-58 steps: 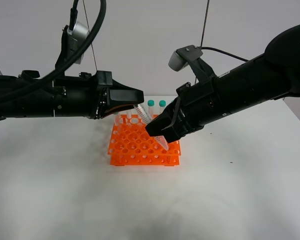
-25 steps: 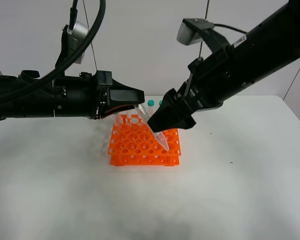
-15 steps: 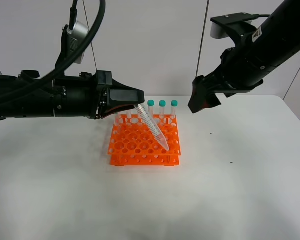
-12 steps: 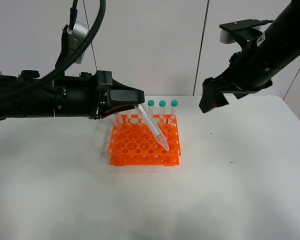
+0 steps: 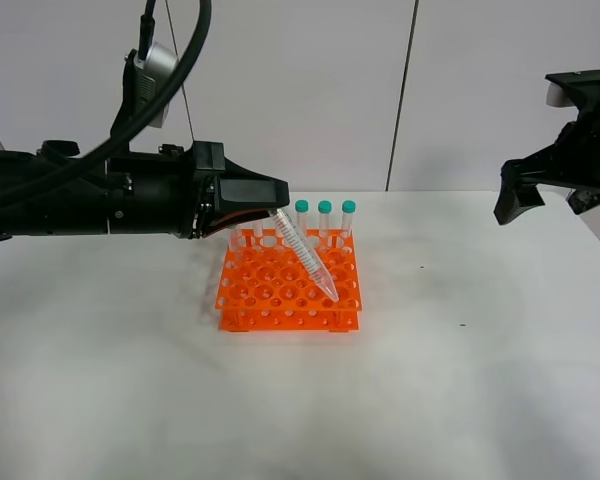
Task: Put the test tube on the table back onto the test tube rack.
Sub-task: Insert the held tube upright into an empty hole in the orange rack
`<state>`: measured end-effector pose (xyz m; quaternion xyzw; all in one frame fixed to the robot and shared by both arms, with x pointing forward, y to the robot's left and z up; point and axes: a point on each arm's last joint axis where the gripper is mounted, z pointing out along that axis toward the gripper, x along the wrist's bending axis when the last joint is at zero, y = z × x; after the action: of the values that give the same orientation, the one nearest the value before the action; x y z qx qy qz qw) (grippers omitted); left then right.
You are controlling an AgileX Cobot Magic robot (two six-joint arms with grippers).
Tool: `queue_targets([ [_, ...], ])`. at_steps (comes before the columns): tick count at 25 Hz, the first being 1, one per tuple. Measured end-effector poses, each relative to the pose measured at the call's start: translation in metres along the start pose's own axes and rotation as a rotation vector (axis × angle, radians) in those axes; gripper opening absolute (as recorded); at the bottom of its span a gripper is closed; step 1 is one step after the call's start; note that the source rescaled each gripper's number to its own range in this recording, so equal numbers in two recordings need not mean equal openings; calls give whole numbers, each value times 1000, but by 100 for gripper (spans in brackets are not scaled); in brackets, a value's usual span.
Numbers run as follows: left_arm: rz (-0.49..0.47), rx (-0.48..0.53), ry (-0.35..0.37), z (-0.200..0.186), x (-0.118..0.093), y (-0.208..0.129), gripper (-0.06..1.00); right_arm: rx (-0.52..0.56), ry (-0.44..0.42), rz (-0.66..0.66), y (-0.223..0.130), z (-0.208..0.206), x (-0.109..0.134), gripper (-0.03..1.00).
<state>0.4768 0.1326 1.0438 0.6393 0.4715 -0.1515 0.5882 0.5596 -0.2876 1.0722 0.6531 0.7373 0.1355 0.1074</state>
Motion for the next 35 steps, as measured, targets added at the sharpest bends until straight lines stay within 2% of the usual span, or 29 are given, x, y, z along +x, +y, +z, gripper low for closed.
queue_targets([
  [10, 0, 0, 0, 0, 0, 0, 0, 82, 38, -13, -7, 0, 4, 100],
  [23, 0, 0, 0, 0, 0, 0, 0, 114, 90, 0, -10, -1, 8, 100],
  [27, 0, 0, 0, 0, 0, 0, 0, 144, 53, -9, -18, -6, 6, 100],
  [31, 0, 0, 0, 0, 0, 0, 0, 146, 32, -10, -47, -19, 7, 100],
  [35, 0, 0, 0, 0, 0, 0, 0, 129, 25, -14, -100, -37, 12, 100],
])
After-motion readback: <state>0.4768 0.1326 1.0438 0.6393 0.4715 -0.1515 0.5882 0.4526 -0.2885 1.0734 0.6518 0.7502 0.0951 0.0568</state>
